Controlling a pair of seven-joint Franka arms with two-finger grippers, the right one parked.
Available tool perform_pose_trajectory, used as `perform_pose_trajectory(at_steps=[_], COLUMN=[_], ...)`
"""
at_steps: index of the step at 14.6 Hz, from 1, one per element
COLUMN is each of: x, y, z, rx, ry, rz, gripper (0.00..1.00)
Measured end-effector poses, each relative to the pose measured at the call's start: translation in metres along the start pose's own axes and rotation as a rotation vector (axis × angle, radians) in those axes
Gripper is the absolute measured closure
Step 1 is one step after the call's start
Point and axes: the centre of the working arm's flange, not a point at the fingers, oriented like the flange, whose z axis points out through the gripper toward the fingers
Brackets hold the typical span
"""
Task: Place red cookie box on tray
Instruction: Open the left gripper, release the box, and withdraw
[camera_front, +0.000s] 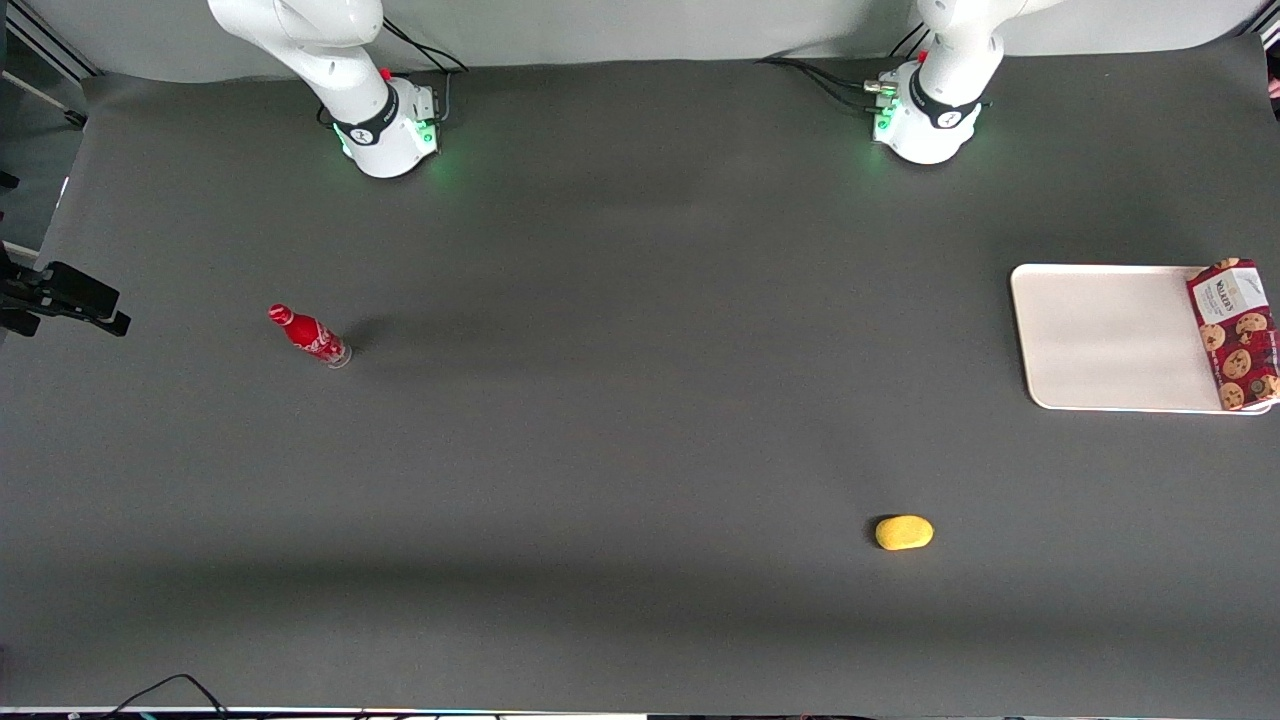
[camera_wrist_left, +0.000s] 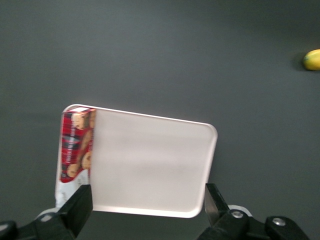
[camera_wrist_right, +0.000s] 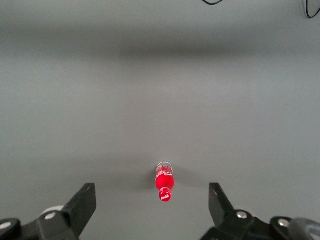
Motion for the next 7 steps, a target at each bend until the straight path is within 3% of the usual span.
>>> perform_pose_trajectory(at_steps=[3, 7], x=[0.004, 0.004], y=[0.088, 0.215], z=[-0.030, -0.055], rx=[0.011, 0.100], ry=[-0.009, 0.000], rz=[-0.051, -0.048], gripper=[0.00, 0.00])
